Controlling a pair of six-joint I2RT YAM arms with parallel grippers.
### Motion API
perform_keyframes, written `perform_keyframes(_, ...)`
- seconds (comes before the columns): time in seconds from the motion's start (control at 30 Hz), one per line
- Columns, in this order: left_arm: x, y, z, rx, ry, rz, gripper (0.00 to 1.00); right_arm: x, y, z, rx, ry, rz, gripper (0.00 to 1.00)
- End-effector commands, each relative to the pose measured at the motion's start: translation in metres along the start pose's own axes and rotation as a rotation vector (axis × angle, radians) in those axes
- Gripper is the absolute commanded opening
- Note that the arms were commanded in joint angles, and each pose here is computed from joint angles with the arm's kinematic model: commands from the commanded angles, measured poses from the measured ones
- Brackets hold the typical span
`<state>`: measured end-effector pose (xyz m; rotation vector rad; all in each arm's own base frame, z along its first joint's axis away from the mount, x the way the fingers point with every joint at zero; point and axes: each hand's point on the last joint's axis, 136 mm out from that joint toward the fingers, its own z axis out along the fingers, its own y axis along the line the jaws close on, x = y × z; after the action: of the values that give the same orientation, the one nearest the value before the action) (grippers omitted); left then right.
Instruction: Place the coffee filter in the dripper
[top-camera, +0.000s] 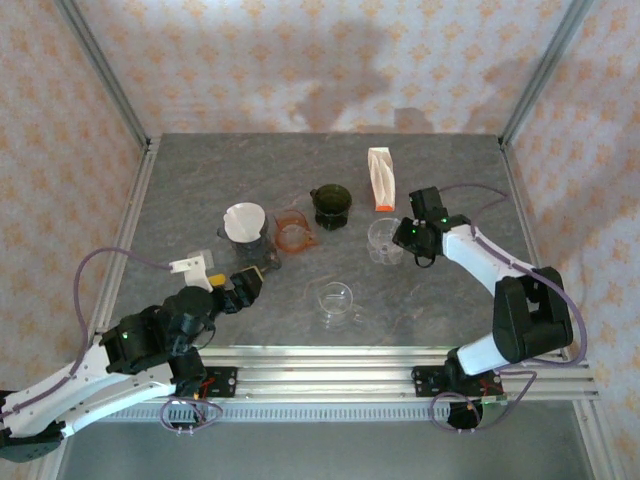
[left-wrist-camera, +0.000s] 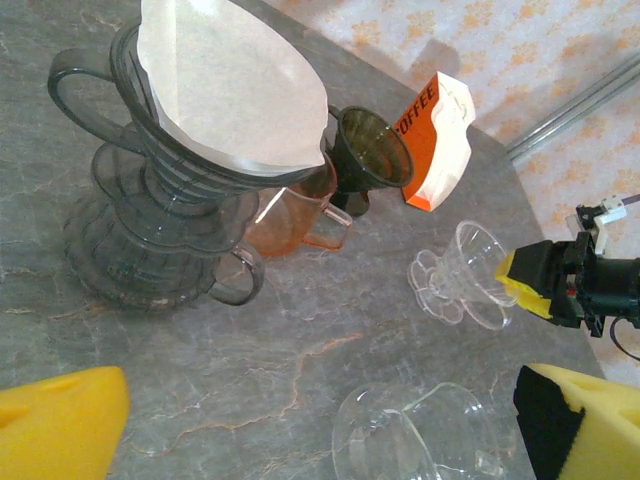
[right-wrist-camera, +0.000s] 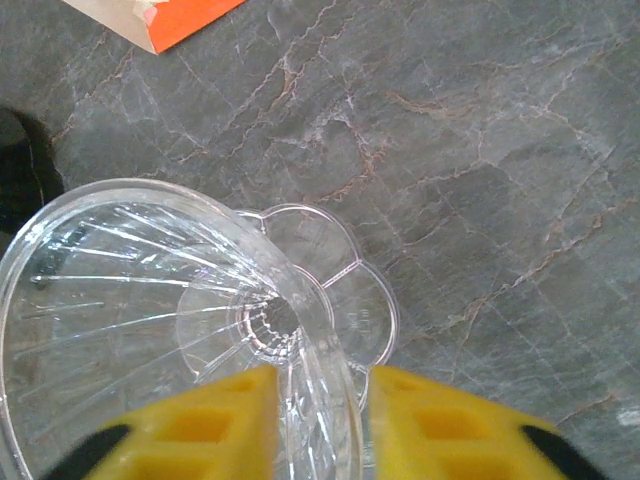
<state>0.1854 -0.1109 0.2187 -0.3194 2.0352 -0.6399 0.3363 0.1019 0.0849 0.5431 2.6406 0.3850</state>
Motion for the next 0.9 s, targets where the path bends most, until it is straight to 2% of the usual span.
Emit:
perform_keyframes(0.0, 0.0, 0.003, 0.003, -0.019, -0.008, 0.0, 0.99, 0.0, -0.002, 0.002, -0.002, -0.002, 0.006, 0.18)
perform_keyframes(0.17, -0.002, 0.003, 0.001, -0.018, -0.013, 0.0, 1.0, 0.003, 0.001, -0.004, -0.024, 0.009, -0.007, 0.0)
perform_keyframes(0.33, -0.002, 0.004, 0.0, -0.018, -0.015, 0.0, 1.0, 0.008, 0.003, -0.022, -0.054, 0.002, -0.037, 0.0)
perform_keyframes(0.57, -0.003, 0.004, 0.0, -0.018, -0.018, 0.003, 1.0, 0.017, 0.024, -0.079, -0.182, -0.03, -0.105, 0.0)
perform_keyframes(0.87, -0.003, 0.008, 0.0, -0.026, -0.029, -0.003, 1.0, 0.09, 0.079, -0.134, -0.287, 0.101, -0.388, 0.0)
